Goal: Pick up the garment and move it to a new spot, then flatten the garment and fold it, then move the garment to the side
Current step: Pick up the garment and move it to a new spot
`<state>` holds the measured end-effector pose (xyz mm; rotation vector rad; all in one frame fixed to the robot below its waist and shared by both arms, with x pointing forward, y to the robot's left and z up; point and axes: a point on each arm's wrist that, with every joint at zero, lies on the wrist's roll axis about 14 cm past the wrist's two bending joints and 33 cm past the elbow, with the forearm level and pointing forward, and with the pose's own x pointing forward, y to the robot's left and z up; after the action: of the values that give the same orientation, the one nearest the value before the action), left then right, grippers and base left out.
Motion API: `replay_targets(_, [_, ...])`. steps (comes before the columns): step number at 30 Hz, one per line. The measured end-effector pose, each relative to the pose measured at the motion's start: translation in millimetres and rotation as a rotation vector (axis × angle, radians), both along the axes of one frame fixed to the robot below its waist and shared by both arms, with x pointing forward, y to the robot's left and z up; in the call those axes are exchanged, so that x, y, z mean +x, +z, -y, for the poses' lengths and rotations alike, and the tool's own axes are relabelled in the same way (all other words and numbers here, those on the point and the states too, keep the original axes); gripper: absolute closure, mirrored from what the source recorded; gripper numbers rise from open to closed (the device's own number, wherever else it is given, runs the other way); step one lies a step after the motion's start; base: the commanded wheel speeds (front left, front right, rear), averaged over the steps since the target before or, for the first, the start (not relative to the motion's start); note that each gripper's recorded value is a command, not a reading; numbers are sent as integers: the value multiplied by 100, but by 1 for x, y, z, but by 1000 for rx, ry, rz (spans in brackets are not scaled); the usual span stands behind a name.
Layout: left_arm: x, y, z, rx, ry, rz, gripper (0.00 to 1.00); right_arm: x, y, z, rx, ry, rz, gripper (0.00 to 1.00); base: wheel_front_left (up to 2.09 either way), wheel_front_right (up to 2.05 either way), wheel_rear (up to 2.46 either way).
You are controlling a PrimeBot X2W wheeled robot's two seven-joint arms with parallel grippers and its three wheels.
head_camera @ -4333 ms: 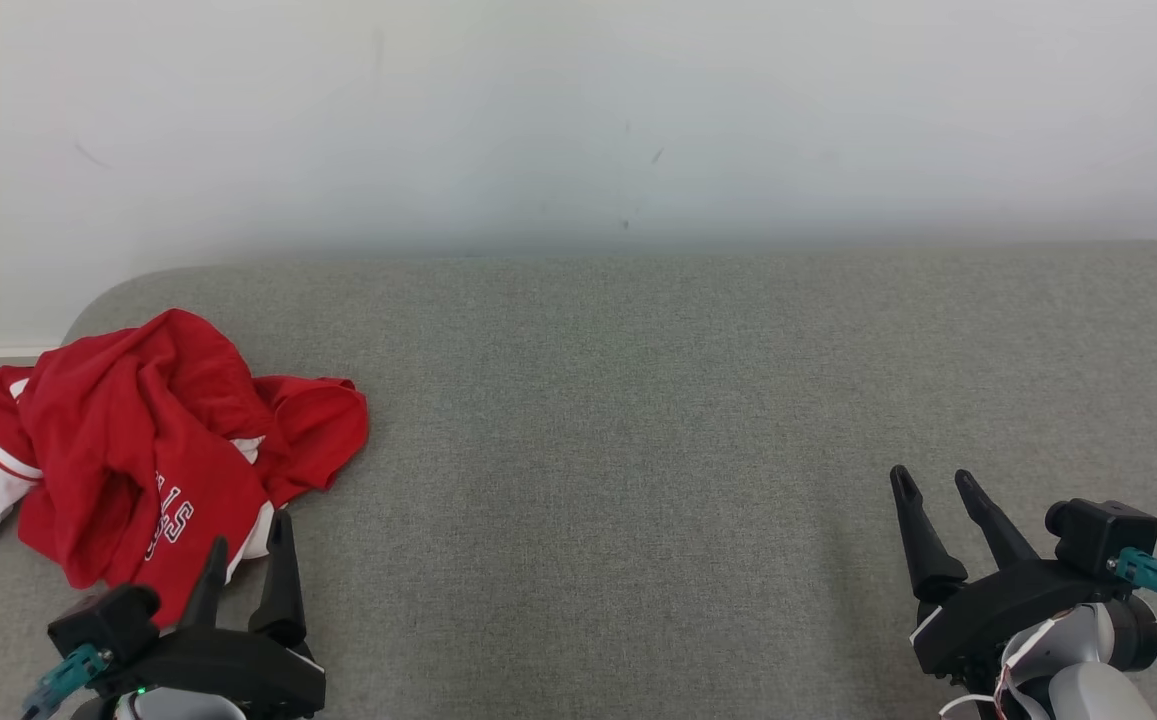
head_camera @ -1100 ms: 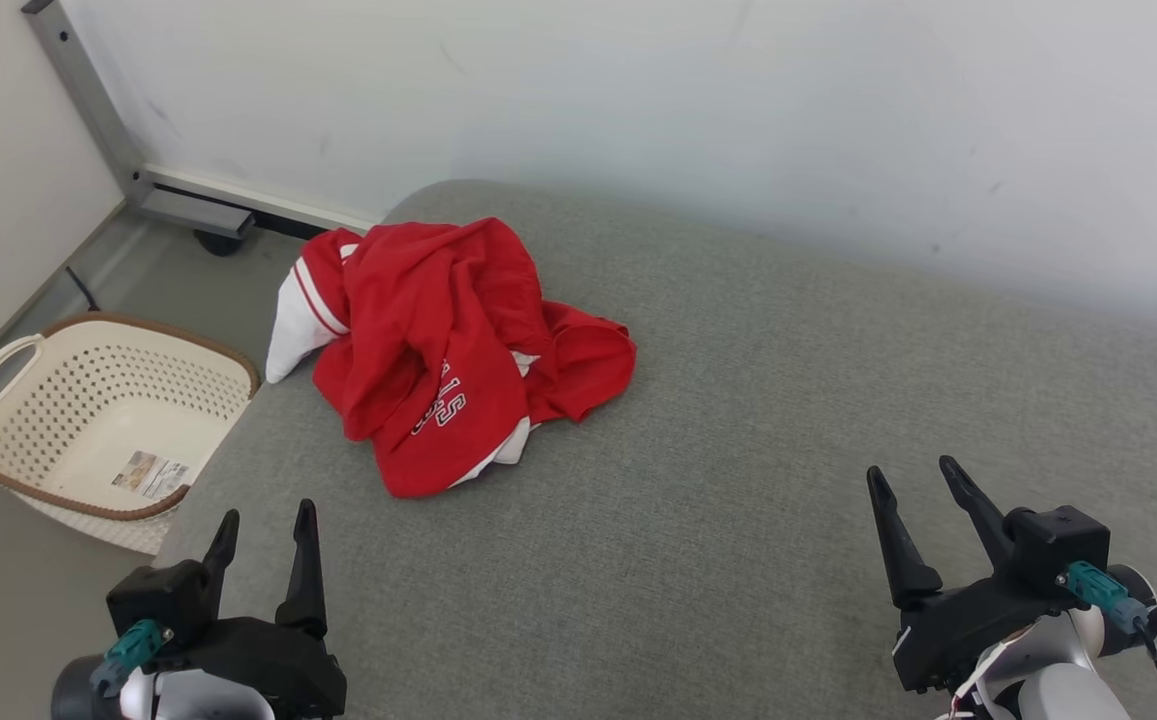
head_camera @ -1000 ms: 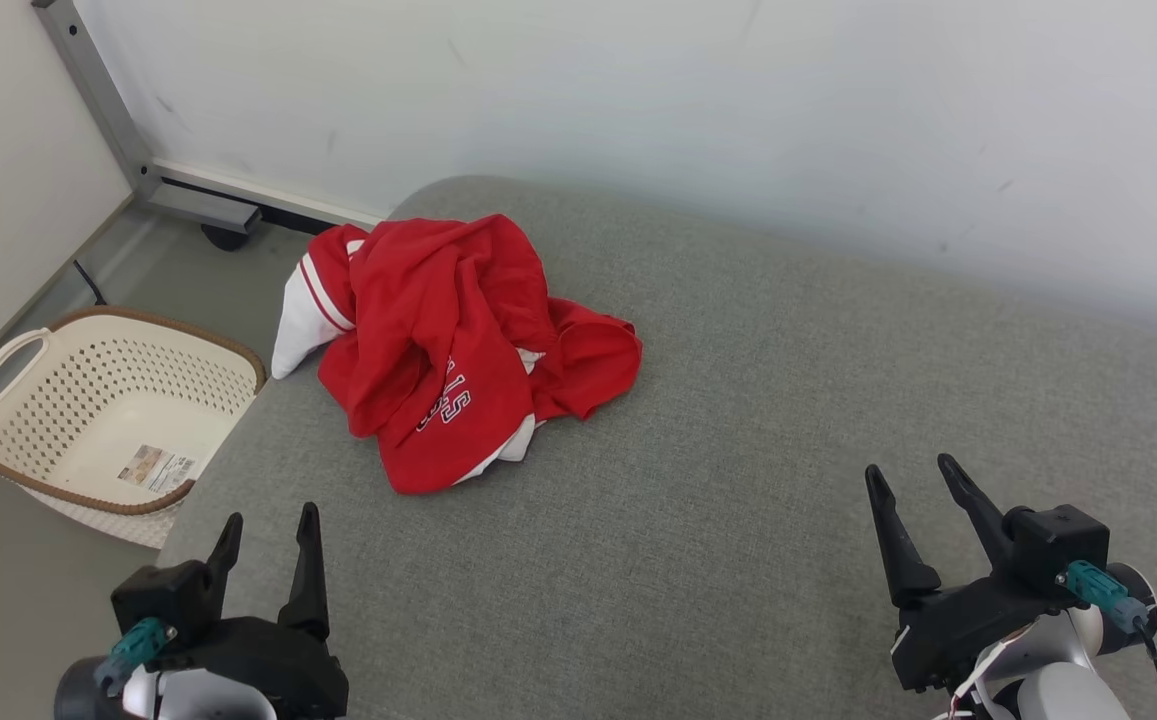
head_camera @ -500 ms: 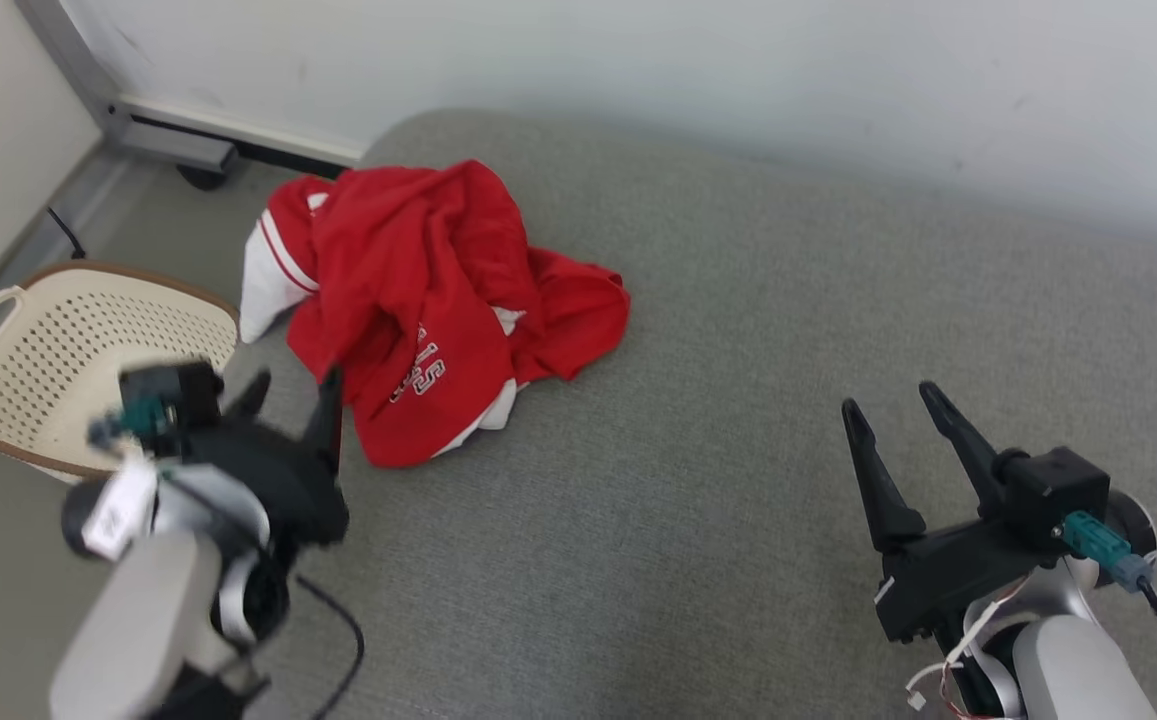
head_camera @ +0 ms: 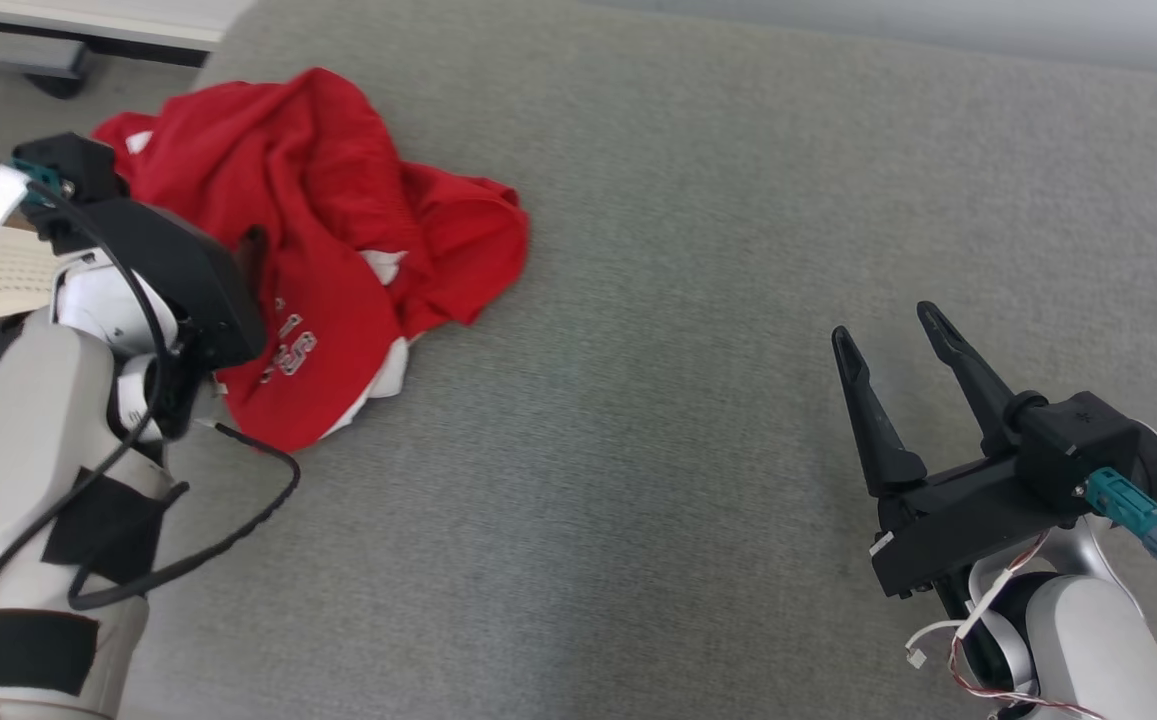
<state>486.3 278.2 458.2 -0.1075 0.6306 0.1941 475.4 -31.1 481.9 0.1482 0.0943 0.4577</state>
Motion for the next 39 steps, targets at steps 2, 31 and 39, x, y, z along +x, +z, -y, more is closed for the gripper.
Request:
replay_targets(2, [5, -11, 2, 0, -1, -59, 0, 1, -7, 9, -3, -22, -18, 0, 0, 0, 0])
replay_targets(31, [50, 88, 60, 97, -216, 298, 100, -19, -2, 24, 59, -60, -38, 0, 0, 0, 0])
replay_targets(39, [45, 164, 150, 96, -467, 526, 100, -37, 20, 45, 91, -115, 9, 0, 0, 0, 0])
